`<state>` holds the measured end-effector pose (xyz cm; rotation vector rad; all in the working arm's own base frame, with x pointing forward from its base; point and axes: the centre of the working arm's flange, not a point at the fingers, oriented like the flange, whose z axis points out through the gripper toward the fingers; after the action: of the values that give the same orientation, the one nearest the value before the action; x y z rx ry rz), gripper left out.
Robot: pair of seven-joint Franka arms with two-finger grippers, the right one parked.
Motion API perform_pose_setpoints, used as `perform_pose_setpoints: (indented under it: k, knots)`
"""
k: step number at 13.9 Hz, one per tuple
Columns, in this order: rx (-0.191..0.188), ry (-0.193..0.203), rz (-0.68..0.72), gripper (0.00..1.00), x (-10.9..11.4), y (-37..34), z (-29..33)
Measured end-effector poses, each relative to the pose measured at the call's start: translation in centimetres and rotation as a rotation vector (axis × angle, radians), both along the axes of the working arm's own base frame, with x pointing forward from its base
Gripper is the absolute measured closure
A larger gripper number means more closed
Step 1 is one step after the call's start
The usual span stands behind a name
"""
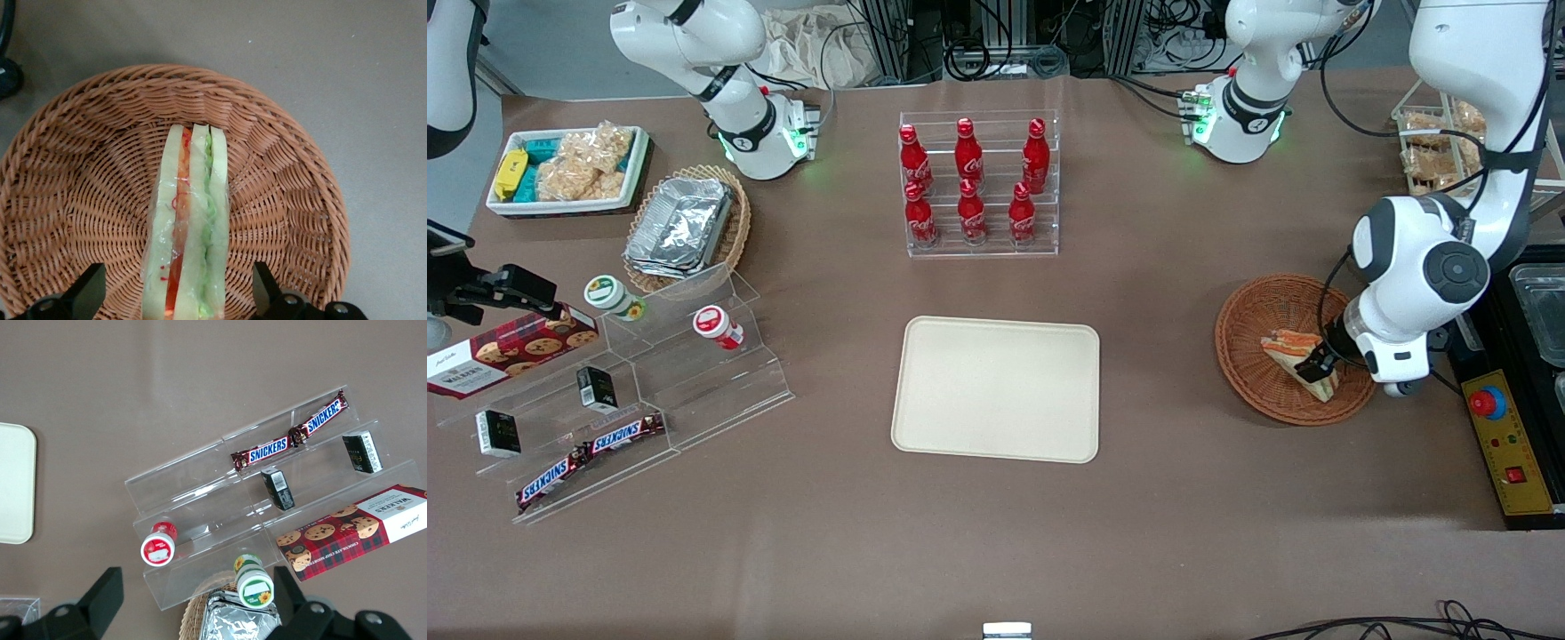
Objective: Place sandwich from basket to tray
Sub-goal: 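Close the left gripper on the sandwich's crust edge, then lift the sandwich out of the basket and carry it toward the cream tray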
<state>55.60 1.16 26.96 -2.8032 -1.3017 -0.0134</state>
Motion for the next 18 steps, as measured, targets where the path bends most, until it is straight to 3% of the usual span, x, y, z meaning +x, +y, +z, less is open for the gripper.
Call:
perform_pose_setpoints:
  k: [6, 11, 13, 15, 18]
  knots:
    - [-0.006, 0.027, 0.003, 0.04, -0.4, 0.2, -2.0]
    - [0.002, 0.024, 0.004, 0.56, -0.3, 0.8, -2.1]
    - [0.031, 0.014, -0.030, 0.74, -0.1, 0.8, -1.7]
    - [0.051, 0.008, -0.059, 0.77, 0.3, 0.9, -0.4]
    - [0.082, 0.059, -0.148, 0.77, 0.7, 1.1, 3.8]
